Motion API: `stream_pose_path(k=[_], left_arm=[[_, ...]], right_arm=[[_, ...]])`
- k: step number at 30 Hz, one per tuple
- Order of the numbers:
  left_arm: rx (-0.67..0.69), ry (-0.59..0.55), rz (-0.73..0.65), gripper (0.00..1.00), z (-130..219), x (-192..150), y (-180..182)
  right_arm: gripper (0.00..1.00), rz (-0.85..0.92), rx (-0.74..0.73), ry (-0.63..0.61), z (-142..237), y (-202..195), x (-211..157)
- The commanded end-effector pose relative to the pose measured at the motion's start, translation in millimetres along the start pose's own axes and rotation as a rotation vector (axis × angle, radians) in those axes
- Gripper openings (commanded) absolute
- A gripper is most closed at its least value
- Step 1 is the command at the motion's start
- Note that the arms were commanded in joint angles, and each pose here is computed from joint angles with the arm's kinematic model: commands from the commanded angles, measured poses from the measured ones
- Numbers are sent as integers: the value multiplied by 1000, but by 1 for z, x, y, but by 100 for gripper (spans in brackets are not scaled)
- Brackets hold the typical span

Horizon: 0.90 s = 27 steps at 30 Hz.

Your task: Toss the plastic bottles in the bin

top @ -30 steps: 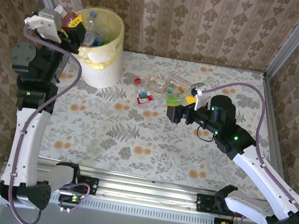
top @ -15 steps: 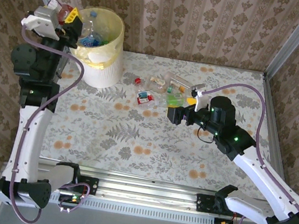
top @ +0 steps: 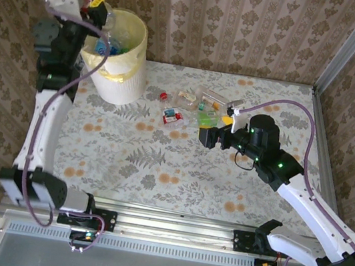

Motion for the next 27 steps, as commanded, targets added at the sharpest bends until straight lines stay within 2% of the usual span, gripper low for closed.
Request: stream_pose_path(k=[1, 4, 6, 7, 8, 16, 27], left_arm=[[3, 209, 69, 49, -39, -65, 21], [-36, 283, 121, 67, -60, -81, 25], [-36, 274, 122, 90, -62, -69, 23], [-36, 257, 119, 98, -60, -58, 21], [-35, 241, 119, 100, -57, -47, 19], [-53, 172, 90, 100, -8, 29, 1], [-157, 124, 94, 100, 41, 69, -36]], right_arm=[[100, -8, -18, 18, -5, -4, -8], [100, -27, -3, 29, -6, -2, -10], [100, -35, -4, 37, -4, -2, -14], [100, -36, -6, 38, -3, -3, -15], [100, -37, -12, 37, -1, -4, -17], [100, -52, -59, 52, 1, -13, -27], [100, -161, -117, 159, -21, -33, -38]])
Point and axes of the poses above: each hand's point on the last joint's axis, 136 mm out from that joint toward the fingers, its own z axis back along the fingers, its own y axis along the line the jaws close on, x = y × z, the point moved 2 cm from there along z, back along the fingers
